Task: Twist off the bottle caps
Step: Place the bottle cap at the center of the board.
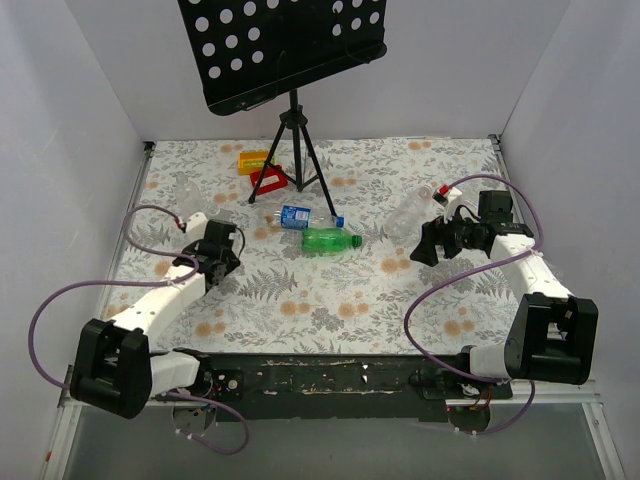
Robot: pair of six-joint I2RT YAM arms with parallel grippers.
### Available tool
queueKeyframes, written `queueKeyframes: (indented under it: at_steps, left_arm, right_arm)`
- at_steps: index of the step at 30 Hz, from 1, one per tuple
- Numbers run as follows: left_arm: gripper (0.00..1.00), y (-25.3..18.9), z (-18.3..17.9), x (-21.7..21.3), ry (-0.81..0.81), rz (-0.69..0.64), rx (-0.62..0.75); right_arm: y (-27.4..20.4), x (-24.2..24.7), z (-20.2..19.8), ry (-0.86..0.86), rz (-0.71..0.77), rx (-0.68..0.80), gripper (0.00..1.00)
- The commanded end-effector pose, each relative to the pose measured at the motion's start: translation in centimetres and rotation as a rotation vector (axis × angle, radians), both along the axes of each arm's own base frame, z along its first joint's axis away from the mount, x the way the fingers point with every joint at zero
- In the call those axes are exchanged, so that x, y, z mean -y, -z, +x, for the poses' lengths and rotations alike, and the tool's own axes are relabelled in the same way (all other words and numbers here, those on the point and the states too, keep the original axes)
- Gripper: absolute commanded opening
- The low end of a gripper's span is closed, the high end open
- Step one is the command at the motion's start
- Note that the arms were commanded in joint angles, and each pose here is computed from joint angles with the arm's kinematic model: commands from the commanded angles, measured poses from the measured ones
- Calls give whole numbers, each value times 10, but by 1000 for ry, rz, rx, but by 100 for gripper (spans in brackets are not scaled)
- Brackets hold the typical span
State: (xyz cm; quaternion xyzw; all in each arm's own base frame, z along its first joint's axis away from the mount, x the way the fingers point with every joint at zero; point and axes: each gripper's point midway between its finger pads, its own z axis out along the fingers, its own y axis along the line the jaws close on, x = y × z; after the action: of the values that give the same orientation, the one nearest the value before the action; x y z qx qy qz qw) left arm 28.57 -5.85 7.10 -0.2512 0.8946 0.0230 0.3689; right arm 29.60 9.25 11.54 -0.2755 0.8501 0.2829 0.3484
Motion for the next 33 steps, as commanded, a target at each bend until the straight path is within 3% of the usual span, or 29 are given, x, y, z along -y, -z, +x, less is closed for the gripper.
queueKeyframes:
  at_steps: [1, 7, 20, 23, 30, 33]
  left_arm:
    - [19, -9, 18, -38, -149, -65, 91]
    - [20, -5, 28, -77, -256, -63, 88]
    - [24, 20, 62, -113, -328, -70, 24]
    - [33, 24, 62, -118, -347, -65, 9]
    - [62, 16, 54, -131, -417, -36, -5]
    - [63, -5, 54, -133, -424, -39, 33]
  right_arm:
    - [-6, -1, 4, -8, 14, 14, 96]
    - [-6, 0, 4, -6, 15, 13, 96]
    - [-6, -1, 4, -9, 21, 10, 96]
    - [-6, -2, 3, -12, 22, 7, 96]
    - [-7, -1, 3, -12, 23, 8, 96]
    - [-6, -1, 3, -11, 25, 3, 96]
